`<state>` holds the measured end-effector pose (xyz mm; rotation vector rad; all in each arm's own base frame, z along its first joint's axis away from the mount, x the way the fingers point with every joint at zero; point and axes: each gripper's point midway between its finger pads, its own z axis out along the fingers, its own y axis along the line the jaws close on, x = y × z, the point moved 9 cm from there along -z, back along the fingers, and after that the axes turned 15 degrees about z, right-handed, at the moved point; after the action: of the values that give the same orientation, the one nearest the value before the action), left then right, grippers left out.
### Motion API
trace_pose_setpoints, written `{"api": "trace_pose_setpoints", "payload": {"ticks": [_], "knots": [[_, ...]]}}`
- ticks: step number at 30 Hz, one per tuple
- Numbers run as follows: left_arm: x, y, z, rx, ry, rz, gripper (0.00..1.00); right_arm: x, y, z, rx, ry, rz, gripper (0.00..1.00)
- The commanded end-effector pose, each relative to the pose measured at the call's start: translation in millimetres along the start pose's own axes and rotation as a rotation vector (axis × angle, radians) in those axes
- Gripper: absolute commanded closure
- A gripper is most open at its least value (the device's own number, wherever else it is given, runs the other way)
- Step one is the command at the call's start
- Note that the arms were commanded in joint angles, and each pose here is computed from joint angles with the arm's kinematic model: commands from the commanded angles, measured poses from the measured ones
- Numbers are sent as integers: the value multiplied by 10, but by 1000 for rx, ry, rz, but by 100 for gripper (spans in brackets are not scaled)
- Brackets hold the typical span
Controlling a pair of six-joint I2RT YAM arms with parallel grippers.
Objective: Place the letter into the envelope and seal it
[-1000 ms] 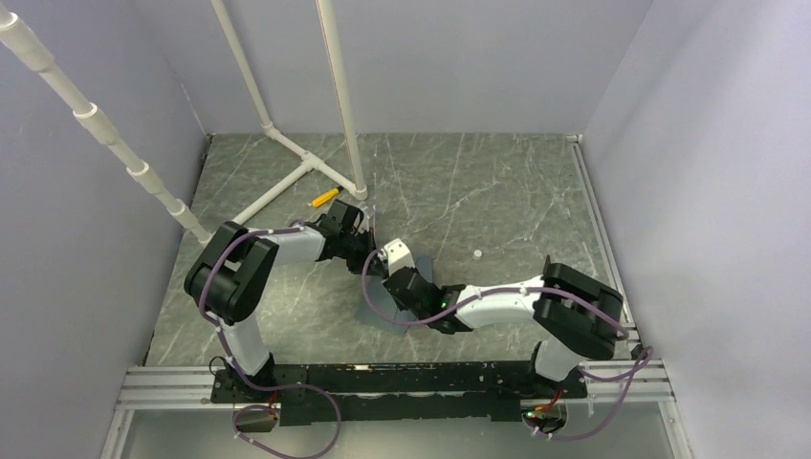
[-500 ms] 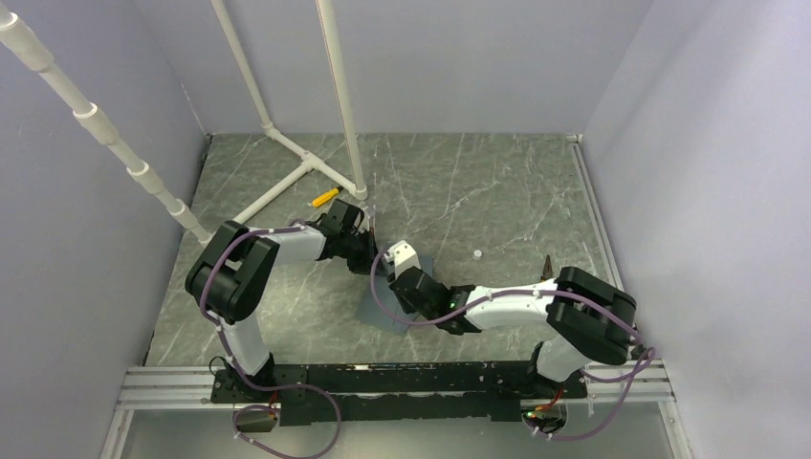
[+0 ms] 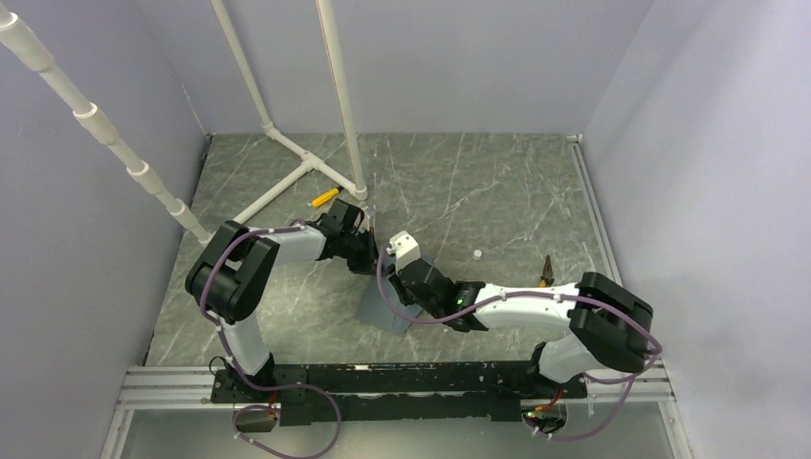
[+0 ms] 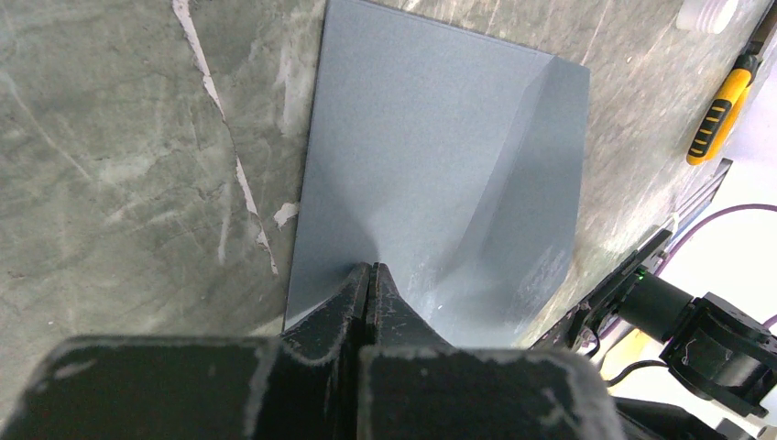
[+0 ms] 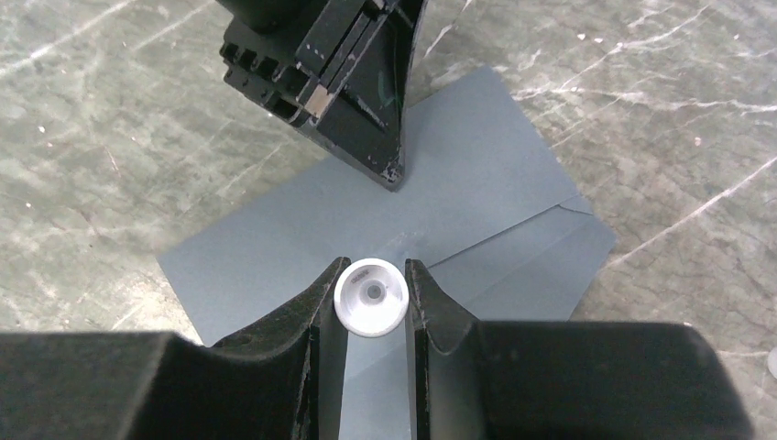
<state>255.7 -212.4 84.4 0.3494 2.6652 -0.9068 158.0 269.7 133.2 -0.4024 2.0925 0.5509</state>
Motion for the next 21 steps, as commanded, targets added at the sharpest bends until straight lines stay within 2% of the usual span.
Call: {"api": "trace_pose_setpoints", "payload": {"ticks": [1, 12, 21], "knots": [[306, 304, 135, -192, 114, 0, 98, -25, 102, 94, -37, -4, -8, 100], [311, 305, 129, -194, 116, 3, 98, 295, 62, 313, -7, 73, -22, 100], [283, 282, 103, -195, 113, 11, 98, 305, -212, 440, 169, 47, -24, 100]]}}
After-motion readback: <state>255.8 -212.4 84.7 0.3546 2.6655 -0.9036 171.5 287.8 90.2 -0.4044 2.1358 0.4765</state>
